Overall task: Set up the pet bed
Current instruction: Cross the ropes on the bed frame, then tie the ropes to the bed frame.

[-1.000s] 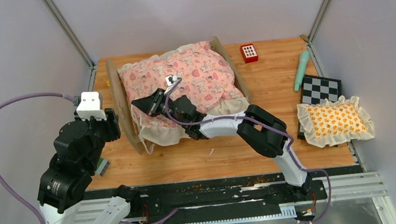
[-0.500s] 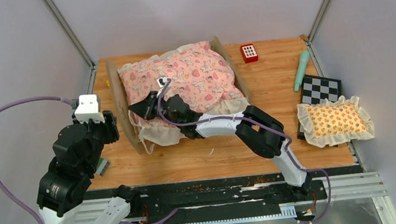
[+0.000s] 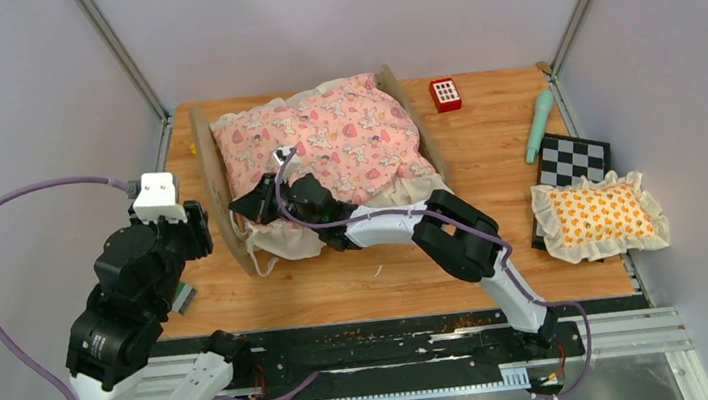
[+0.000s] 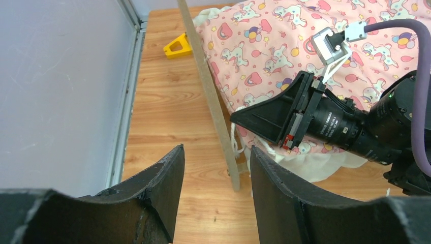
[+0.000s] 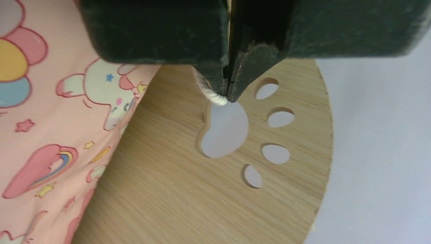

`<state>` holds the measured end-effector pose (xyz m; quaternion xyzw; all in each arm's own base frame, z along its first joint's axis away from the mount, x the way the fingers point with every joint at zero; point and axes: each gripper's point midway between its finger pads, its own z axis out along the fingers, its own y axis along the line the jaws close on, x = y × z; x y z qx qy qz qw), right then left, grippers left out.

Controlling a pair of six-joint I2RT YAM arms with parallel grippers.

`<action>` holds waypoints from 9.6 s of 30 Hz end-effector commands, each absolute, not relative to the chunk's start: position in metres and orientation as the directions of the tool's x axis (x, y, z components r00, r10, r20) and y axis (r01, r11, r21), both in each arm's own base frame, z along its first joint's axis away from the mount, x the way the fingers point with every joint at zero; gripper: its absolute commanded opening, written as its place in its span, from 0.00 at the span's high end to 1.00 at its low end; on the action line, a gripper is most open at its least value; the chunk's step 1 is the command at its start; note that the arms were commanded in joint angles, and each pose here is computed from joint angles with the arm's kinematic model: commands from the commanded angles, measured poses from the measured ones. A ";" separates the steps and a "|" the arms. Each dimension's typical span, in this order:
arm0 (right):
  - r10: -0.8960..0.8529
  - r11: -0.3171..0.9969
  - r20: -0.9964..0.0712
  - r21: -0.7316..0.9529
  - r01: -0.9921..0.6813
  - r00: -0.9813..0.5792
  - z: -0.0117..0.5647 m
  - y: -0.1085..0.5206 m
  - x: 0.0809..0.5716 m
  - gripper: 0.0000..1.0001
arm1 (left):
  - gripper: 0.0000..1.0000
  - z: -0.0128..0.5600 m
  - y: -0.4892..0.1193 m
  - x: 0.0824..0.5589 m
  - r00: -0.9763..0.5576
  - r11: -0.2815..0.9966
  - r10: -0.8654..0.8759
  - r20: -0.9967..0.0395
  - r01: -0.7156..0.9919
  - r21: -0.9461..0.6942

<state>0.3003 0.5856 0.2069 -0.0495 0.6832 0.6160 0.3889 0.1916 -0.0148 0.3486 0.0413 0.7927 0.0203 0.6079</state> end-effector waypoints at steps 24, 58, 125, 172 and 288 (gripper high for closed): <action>0.089 0.454 -0.864 0.478 -0.752 -0.495 0.207 0.575 0.260 0.63 | 0.42 0.335 -0.016 0.192 -0.271 0.997 0.078 -0.960 0.036 0.071; -0.094 0.501 -0.933 0.258 -0.826 -0.348 0.205 0.457 0.199 0.61 | 0.28 0.283 -0.020 0.247 -0.359 0.989 0.009 -0.933 -0.138 0.062; -0.015 0.461 -0.947 -0.290 -0.839 0.319 0.062 0.515 0.251 0.42 | 1.00 0.270 -0.018 0.286 -0.357 0.963 0.060 -0.932 -0.224 0.147; 0.096 0.374 -0.961 -0.208 -0.904 0.261 0.062 0.553 0.239 1.00 | 1.00 0.268 -0.025 0.276 -0.354 0.981 0.036 -0.935 -0.168 0.102; -0.544 -0.163 -0.823 -0.091 -0.982 0.166 0.024 0.553 0.180 0.47 | 0.39 0.274 -0.008 0.210 -0.242 0.991 -0.079 -0.967 -0.126 -0.050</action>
